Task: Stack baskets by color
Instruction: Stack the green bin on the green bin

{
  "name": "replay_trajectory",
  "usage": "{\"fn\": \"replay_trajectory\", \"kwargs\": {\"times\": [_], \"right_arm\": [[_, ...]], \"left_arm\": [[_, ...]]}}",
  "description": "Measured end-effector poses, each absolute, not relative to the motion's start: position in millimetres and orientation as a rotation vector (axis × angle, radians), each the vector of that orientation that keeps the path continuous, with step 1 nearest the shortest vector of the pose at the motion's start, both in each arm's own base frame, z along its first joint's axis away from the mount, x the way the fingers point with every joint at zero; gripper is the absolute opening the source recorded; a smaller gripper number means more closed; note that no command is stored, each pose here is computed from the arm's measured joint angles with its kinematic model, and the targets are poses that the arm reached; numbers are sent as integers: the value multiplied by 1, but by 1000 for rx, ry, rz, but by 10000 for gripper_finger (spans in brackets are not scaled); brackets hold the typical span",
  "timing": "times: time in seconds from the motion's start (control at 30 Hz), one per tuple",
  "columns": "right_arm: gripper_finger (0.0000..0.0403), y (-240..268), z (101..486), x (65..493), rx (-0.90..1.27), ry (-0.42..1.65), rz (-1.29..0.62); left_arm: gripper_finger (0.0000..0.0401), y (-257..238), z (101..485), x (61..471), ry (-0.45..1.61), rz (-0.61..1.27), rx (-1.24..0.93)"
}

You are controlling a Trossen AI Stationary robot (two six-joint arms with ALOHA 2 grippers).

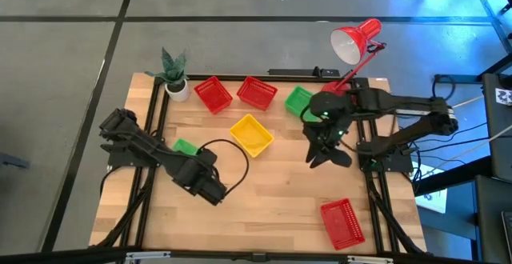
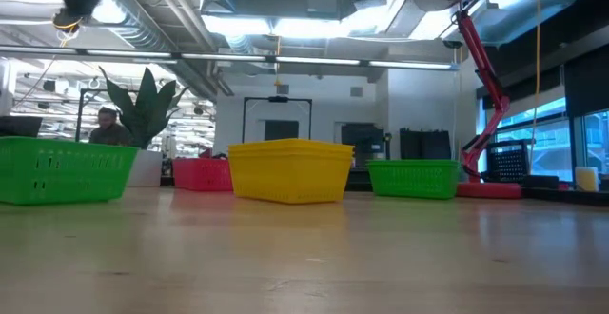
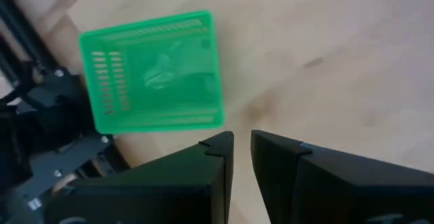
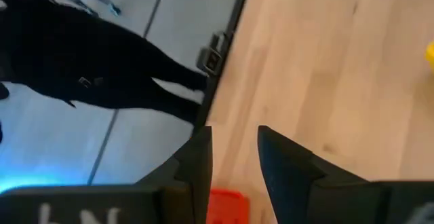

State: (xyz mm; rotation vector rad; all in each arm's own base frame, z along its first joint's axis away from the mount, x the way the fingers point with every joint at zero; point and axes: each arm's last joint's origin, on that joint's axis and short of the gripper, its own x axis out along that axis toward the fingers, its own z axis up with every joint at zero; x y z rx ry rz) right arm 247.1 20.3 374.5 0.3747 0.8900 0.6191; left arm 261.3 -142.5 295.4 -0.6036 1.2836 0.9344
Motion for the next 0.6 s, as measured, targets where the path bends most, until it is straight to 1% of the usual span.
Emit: {"fn": "replay_trajectory", "kwargs": {"times": [0.17, 0.3, 0.43, 0.6], "right_arm": [[117, 26, 385, 240, 383, 841, 608], [117, 28, 386, 240, 416, 842, 596], [117, 27, 386, 240, 439, 850, 569], [117, 27, 386, 240, 459, 856, 557]], "left_arm": [[43, -133, 261, 261, 1321, 990, -580], [43, -125, 234, 258, 1338, 1029, -560], [43, -121, 215, 254, 1341, 1052, -545], [43, -118, 200, 257, 1322, 1001, -565]]}}
